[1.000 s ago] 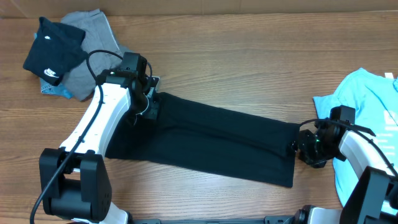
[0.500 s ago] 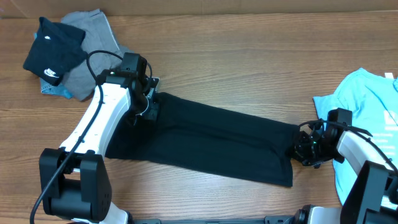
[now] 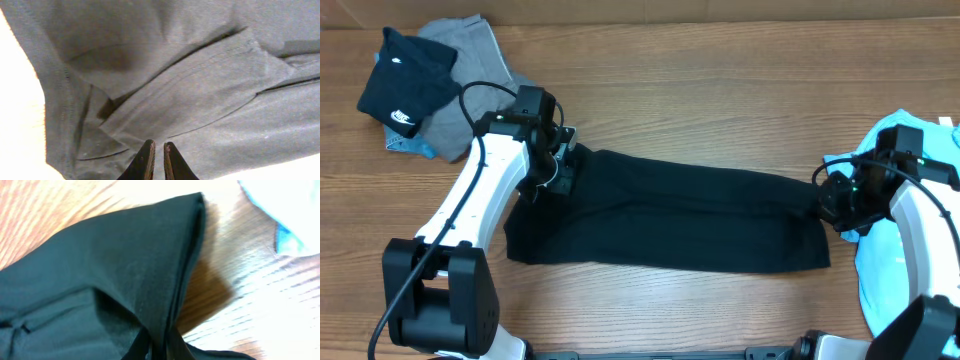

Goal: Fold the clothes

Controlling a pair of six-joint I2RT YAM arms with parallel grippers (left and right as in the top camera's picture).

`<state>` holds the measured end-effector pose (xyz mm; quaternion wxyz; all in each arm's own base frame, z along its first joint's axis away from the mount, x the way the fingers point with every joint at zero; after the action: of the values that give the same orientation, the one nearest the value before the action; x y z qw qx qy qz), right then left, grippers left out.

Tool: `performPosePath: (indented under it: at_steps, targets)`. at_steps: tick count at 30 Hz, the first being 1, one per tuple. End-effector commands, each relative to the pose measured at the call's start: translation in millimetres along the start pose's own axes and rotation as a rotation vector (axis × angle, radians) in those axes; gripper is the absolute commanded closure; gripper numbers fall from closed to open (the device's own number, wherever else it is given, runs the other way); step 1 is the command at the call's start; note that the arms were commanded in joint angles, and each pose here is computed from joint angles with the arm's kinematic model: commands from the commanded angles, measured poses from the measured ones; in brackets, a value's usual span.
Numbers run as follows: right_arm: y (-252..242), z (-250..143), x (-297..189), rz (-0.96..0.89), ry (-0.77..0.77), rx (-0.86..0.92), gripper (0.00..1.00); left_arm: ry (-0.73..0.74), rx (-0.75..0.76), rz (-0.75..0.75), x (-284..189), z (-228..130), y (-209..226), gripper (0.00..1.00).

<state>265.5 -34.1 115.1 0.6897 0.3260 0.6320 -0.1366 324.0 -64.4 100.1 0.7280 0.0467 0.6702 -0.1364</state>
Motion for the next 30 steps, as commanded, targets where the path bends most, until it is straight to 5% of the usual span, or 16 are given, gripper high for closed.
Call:
performPosePath:
  at_steps: [1,15,30]
  targets:
    - [28.0,-10.5,-8.6,0.002,-0.029,-0.097,0.96,-0.042,-0.003,0.01,-13.0,11.3,9.4,0.9]
    - [122.9,-73.8,60.2,0.061,0.051,-0.244,0.96,-0.061,-0.021,0.012,-37.9,19.4,12.8,0.89]
    - [149.9,-109.9,83.3,0.085,0.127,-0.266,0.96,-0.057,-0.021,0.011,-37.8,18.6,12.7,0.88]
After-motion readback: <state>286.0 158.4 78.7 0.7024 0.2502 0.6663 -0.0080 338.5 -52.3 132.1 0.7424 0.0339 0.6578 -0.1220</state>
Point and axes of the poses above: each gripper's point midway between its finger pads, its own x axis out along the fingers, its own y axis along the line the jaws close on, z = x × y, the point moved 2 cm from there along -x, back along the fingers, and after that the axes turned 5 degrees about x, right-handed, at the moved point
